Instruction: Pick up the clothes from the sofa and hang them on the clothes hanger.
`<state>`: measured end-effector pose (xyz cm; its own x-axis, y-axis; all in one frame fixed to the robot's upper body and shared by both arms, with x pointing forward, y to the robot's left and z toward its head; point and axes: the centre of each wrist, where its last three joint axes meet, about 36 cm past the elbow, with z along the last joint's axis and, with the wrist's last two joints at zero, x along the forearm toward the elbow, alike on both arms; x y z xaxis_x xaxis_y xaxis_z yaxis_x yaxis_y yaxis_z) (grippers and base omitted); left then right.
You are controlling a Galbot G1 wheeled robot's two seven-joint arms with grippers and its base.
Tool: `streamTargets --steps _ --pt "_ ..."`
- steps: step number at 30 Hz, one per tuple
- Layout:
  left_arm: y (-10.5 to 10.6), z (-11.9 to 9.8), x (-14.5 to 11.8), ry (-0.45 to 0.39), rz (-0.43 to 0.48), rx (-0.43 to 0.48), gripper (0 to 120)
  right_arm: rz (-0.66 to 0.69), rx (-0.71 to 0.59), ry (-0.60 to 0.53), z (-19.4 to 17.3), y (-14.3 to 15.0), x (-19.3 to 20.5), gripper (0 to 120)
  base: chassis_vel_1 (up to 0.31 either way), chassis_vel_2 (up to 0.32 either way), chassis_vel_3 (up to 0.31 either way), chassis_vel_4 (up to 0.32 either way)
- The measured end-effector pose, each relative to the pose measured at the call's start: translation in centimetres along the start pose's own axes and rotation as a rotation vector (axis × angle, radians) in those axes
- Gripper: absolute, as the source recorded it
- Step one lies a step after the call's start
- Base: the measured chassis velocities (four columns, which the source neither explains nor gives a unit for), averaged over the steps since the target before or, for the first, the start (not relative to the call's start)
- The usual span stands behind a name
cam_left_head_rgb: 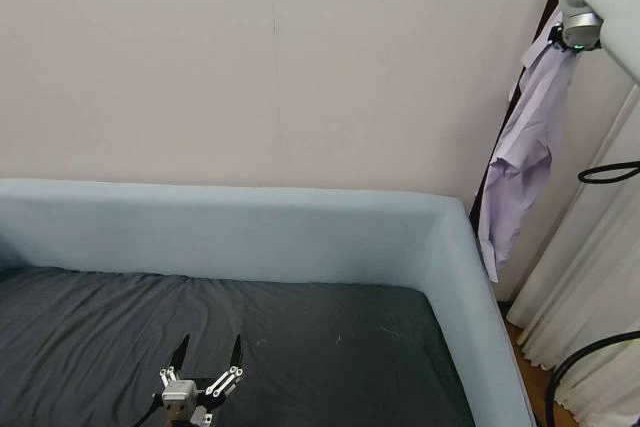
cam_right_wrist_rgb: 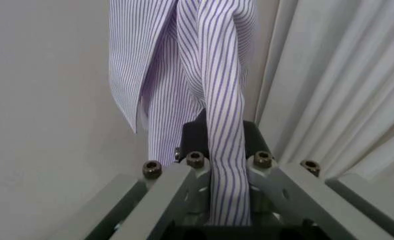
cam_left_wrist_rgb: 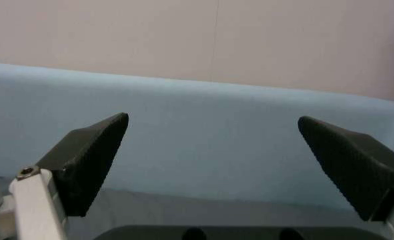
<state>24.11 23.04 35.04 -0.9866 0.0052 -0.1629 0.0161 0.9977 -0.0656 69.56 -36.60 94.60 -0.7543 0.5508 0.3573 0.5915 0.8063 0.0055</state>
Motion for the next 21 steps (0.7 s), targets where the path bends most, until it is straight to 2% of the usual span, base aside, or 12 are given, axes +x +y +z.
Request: streamTargets --steps 9,13,15,18,20,21 --pt "0.0 0.0 0.0 0.000 0.000 0.000 100 -0.024 0.009 0.013 0.9 -0.4 0.0 1 0.000 0.000 0.000 0.000" --pt "0.0 0.0 0.0 0.000 0.000 0.000 100 -0.037 0.024 0.006 1.2 -0.4 0.4 16 0.000 0.000 0.000 0.000" --pt "0.0 0.0 0.0 0.000 0.000 0.000 100 -0.040 0.028 0.001 1.3 -0.5 0.5 20 0.000 0.000 0.000 0.000" --pt "0.0 0.0 0.0 0.000 0.000 0.000 100 -0.049 0.065 -0.033 2.0 -0.8 1.5 35 0.000 0.000 0.000 0.000" --pt "0.0 0.0 0.0 0.000 0.000 0.000 100 -0.057 0.082 -0.048 2.4 -1.0 2.0 38 0.000 0.000 0.000 0.000" --pt "0.0 0.0 0.0 0.000 0.000 0.000 100 -0.071 0.101 -0.066 2.8 -1.2 2.8 45 0.000 0.000 0.000 0.000"
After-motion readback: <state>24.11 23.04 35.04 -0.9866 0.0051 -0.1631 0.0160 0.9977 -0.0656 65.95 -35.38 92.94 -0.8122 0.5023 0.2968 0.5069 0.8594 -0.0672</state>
